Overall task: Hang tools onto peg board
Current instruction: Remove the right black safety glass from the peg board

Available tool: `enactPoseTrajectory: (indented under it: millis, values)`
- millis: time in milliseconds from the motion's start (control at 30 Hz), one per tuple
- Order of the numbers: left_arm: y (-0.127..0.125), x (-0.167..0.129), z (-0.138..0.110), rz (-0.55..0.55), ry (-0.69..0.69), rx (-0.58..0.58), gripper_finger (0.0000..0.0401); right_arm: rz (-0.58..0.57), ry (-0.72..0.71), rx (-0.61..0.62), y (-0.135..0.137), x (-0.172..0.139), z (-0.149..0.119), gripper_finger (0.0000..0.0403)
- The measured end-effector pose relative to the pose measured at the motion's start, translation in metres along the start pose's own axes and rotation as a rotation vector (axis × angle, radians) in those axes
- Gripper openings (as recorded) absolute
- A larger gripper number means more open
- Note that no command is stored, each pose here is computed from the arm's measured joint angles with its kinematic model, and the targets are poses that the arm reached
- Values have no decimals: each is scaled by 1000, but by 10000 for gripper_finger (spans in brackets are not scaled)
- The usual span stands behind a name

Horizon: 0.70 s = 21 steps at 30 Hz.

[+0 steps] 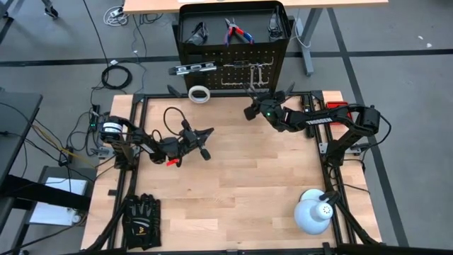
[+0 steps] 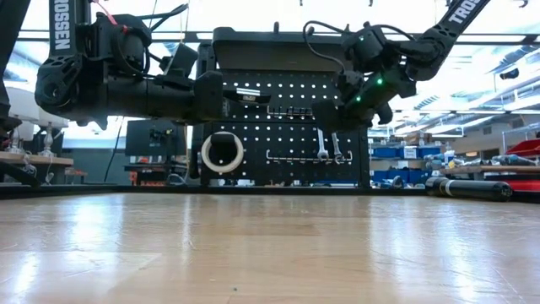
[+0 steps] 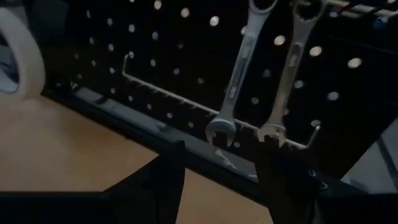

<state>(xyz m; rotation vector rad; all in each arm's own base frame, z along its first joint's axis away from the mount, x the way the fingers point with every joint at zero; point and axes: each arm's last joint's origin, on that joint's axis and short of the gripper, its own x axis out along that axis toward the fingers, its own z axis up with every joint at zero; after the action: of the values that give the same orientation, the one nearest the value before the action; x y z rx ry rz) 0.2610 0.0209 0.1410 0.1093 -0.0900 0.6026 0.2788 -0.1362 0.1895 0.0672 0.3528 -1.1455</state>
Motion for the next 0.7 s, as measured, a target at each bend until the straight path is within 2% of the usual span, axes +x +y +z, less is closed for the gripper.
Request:
enactPoseTrajectory:
  millis: [67,200,267,400,533,700]
  values:
    - [0,0,0,0,0,0,0,59,14,-4,2,0,-1,198]
    - [0,0,0,0,-1,0,0,315,94,-1,13,-6,-7,198]
    - [0,0,0,0,-1,-1,0,398,165,17,21,-14,-14,199]
    - [0,0,0,0,-1,-1,0,434,218,-9,38,-34,-24,199]
    - [0,0,0,0,-1,-6,0,409,128,-17,52,-52,-22,199]
    - [0,0,0,0,-1,-7,0,461,73,-109,63,-65,-21,199]
